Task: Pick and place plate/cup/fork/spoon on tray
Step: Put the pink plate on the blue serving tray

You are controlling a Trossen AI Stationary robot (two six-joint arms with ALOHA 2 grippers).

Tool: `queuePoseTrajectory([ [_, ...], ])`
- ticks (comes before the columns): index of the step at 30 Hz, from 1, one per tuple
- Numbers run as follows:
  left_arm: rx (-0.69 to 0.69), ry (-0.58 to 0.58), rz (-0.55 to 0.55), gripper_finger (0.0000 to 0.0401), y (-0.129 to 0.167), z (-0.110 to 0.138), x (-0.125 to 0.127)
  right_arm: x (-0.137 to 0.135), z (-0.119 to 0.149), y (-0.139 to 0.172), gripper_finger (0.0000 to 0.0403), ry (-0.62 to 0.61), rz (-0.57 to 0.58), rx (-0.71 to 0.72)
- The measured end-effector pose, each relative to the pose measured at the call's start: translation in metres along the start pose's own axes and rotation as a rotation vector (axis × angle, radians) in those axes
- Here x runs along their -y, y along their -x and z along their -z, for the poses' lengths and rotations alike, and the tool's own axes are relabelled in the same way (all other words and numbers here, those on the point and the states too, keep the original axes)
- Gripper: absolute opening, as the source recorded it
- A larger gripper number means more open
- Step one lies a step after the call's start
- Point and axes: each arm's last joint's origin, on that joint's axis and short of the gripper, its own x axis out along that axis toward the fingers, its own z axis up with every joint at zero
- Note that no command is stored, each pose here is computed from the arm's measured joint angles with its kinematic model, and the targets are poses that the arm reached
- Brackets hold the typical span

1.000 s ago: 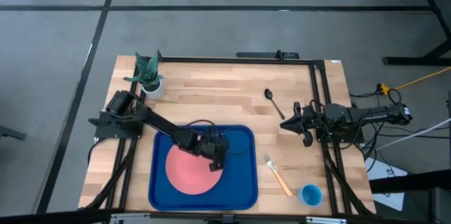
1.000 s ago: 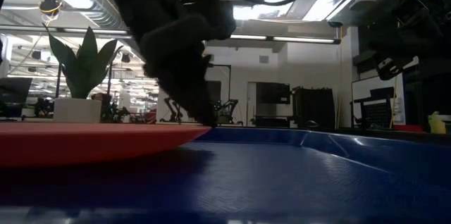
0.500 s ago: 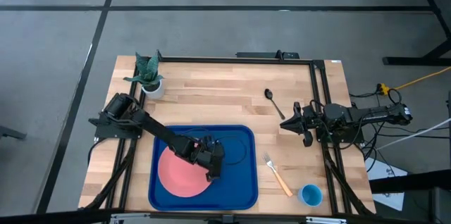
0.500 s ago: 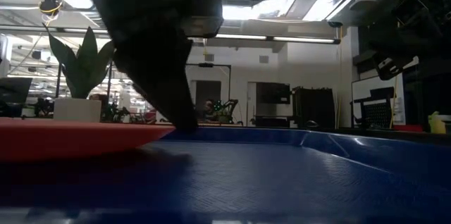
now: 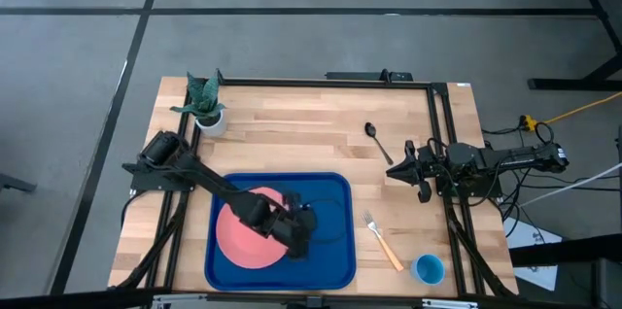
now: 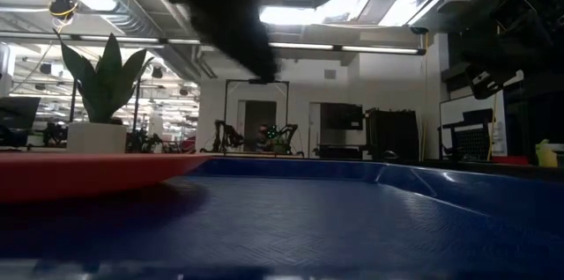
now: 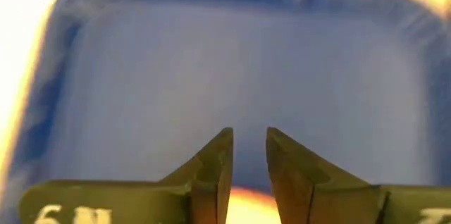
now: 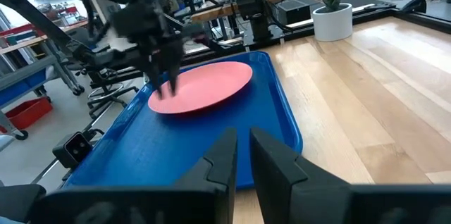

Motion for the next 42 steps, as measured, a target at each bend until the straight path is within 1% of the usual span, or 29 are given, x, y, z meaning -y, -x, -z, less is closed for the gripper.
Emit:
queuePoseTrajectory([
  [1, -0.051, -0.017, -0.053, 0.0079, 0.004, 0.003, -0.003, 0.0, 0.0, 0.0, 0.0045, 0.0, 0.0, 0.0],
  [3, -0.165, -0.015, -0.175, 0.0079, 0.014, 0.011, -0.01, 0.0, 0.0, 0.0, 0.0045, -0.001, 0.0, 0.0],
  [4, -0.221, 0.01, -0.234, 0.0079, 0.018, 0.016, -0.013, 0.0, 0.0, 0.0, 0.0045, -0.001, 0.0, 0.0],
  [6, -0.319, 0.097, -0.342, 0.0079, 0.029, 0.025, -0.019, 0.0, 0.0, 0.0, 0.0045, -0.002, 0.0, 0.0],
  [8, -0.365, 0.194, -0.427, 0.0079, 0.04, 0.032, -0.019, 0.0, 0.0, 0.0, 0.0045, -0.002, 0.0, 0.0],
  [10, -0.397, 0.234, -0.508, 0.0079, 0.052, 0.042, -0.016, 0.0, 0.0, 0.0, 0.0045, -0.002, 0.0, 0.0],
  [12, -0.43, 0.242, -0.567, 0.0078, 0.06, 0.053, -0.012, 0.0, 0.0, 0.0, 0.0045, -0.002, 0.0, 0.0],
  [14, -0.479, 0.267, -0.586, 0.0074, 0.063, 0.065, -0.008, 0.0, 0.0, 0.0, 0.0045, -0.002, 0.0, 0.0],
  [18, -0.508, 0.291, -0.631, 0.0048, 0.063, 0.087, -0.009, 0.0, 0.0, 0.0, 0.0045, -0.002, 0.0, 0.0],
  [21, -0.564, 0.327, -0.642, 0.0022, 0.068, 0.102, -0.022, 0.0, 0.0, 0.0, 0.0045, -0.002, 0.0, 0.0],
  [23, -0.554, 0.364, -0.634, 0.0007, 0.074, 0.108, -0.034, 0.0, 0.0, 0.0, 0.0045, -0.011, 0.0, 0.0],
  [28, -0.464, 0.472, -0.527, 0.0005, 0.08, 0.127, -0.063, 0.0, 0.0, 0.0, 0.0045, -0.028, 0.002, 0.0],
  [32, -0.427, 0.556, -0.465, 0.0002, 0.071, 0.146, -0.081, 0.0, 0.0, 0.0, 0.0045, -0.027, 0.002, 0.0],
  [36, -0.417, 0.613, -0.437, 0.0001, 0.062, 0.155, -0.087, 0.0, 0.0, 0.0, 0.0045, -0.027, 0.001, 0.0],
  [42, -0.411, 0.621, -0.424, 0.0001, 0.06, 0.154, -0.086, 0.0, 0.0, 0.0, 0.0045, -0.023, 0.0, 0.0],
])
